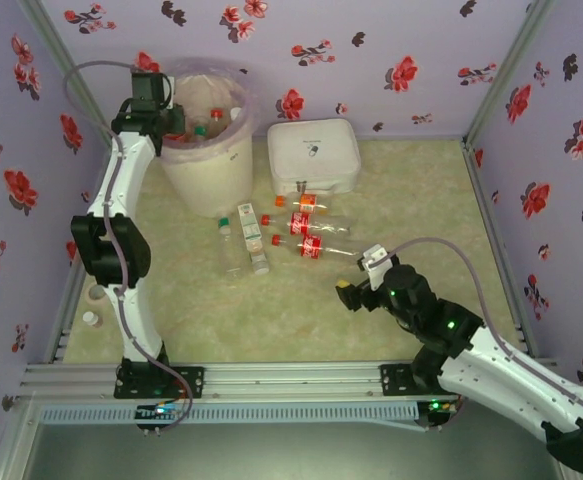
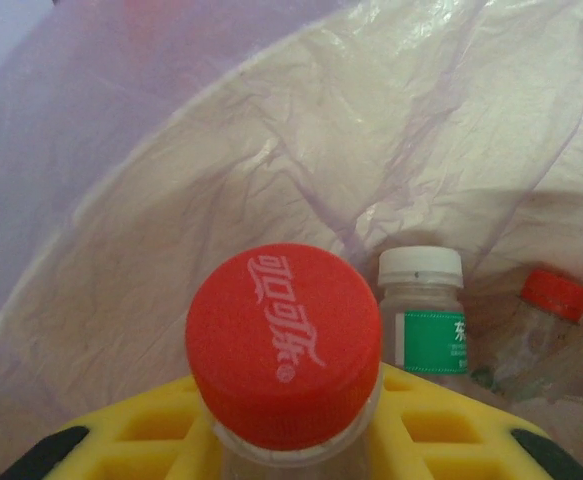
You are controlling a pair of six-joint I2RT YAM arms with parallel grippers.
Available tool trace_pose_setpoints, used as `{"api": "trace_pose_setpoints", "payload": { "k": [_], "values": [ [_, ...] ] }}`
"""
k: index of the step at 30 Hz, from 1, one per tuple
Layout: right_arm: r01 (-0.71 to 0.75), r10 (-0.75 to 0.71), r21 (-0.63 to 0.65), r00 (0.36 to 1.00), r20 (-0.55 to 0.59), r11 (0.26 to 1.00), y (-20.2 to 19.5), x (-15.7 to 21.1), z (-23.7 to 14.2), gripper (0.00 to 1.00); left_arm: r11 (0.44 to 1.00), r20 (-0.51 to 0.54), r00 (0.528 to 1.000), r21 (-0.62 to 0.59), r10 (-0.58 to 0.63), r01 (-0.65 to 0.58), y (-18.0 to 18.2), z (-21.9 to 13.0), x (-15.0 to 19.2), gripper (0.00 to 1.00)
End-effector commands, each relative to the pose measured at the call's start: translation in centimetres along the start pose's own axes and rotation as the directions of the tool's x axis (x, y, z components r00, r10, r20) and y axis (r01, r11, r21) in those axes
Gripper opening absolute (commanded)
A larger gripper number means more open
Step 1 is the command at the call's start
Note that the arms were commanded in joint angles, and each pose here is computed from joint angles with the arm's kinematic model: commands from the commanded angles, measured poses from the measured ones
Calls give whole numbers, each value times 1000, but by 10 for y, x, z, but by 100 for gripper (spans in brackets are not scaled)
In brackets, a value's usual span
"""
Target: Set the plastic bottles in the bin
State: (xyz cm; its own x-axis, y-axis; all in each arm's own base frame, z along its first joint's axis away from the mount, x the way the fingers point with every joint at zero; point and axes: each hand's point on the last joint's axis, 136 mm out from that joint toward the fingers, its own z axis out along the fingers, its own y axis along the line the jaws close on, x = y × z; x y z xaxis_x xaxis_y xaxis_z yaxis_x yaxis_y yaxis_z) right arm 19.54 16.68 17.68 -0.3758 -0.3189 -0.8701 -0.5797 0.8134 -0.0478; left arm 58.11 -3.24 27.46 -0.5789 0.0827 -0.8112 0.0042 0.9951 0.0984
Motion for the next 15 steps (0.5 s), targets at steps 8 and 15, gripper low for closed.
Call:
{"api": "trace_pose_setpoints", "payload": {
  "k": [8, 15],
  "values": [
    [71, -71, 22, 997, 18, 997, -5, -17, -7, 94, 995, -247, 968, 102, 43, -18, -23, -6, 75, 37],
    [211, -211, 56, 977, 2, 976, -9, -29, -4, 95, 993, -121, 992, 116, 35, -21, -18, -61, 17, 66]
  ]
}}
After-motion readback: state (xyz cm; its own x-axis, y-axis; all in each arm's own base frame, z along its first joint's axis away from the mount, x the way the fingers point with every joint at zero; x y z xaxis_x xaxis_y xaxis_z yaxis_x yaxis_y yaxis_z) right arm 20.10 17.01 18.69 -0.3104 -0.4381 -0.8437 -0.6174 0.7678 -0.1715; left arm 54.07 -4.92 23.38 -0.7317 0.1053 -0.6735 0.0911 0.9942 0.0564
